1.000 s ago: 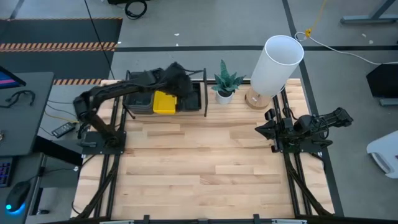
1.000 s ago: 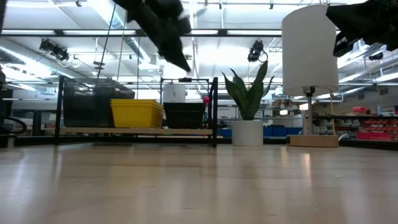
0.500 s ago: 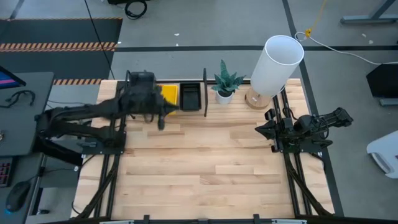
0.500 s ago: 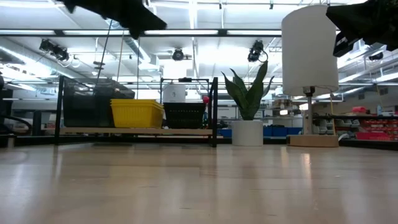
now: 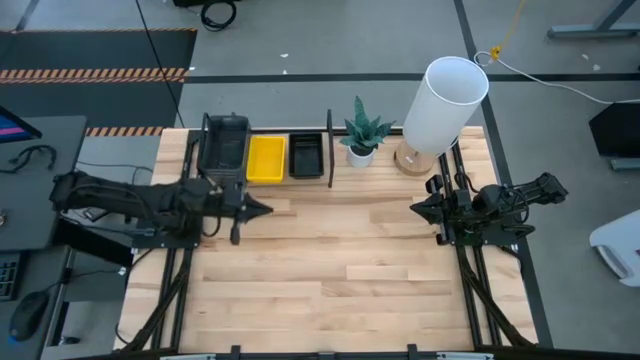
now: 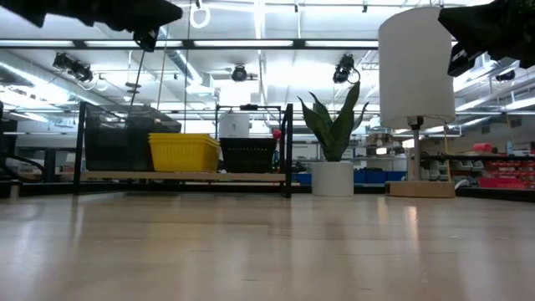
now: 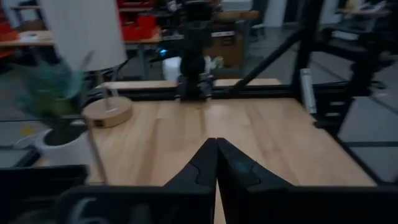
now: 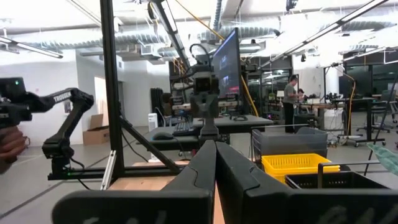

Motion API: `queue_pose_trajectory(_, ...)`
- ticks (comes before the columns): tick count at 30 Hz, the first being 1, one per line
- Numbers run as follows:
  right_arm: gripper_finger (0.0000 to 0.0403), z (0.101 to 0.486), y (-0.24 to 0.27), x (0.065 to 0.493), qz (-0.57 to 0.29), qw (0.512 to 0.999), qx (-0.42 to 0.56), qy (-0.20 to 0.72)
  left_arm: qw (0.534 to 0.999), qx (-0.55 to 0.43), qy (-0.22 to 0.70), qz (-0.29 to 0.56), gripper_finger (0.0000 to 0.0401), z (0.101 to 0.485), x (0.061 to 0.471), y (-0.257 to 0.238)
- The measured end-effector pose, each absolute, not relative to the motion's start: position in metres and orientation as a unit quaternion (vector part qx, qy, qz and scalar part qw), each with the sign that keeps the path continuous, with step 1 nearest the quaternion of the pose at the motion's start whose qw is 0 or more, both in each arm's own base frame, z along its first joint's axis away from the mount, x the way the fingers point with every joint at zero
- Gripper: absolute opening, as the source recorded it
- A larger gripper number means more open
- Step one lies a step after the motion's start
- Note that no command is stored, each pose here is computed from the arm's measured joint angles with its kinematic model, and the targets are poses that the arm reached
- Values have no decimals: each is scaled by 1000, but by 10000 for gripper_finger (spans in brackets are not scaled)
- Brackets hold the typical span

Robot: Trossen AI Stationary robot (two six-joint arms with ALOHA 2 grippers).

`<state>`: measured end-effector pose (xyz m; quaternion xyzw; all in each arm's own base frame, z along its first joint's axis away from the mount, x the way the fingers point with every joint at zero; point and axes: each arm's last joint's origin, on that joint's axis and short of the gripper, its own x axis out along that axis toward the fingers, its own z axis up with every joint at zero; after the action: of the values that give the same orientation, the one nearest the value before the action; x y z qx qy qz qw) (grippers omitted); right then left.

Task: Stack baskets on shelf by color
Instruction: Return to Home Position

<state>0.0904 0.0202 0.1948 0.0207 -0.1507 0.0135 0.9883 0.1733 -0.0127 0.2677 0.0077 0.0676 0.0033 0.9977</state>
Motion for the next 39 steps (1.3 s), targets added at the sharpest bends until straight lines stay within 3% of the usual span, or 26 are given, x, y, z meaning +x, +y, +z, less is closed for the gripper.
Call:
queue_pose_trajectory(9,14,193,20,91,14,990,18,-142,999,-4,25,-26,11,225,154,-29)
queue_pose_trajectory(15,14,173,21,95,15,999,-12,-41,1000,-4,7,-30,11,200,140,-29)
queue_pose_trajectory(19,14,169,21,95,15,1000,-17,-21,1000,7,-9,-29,11,188,132,-27)
queue_pose_trajectory(33,14,169,21,95,15,1000,-18,-21,991,2,-34,-131,11,175,114,-29)
queue_pose_trajectory(39,14,169,21,95,15,1000,-17,-21,990,21,-50,-129,11,178,113,-28)
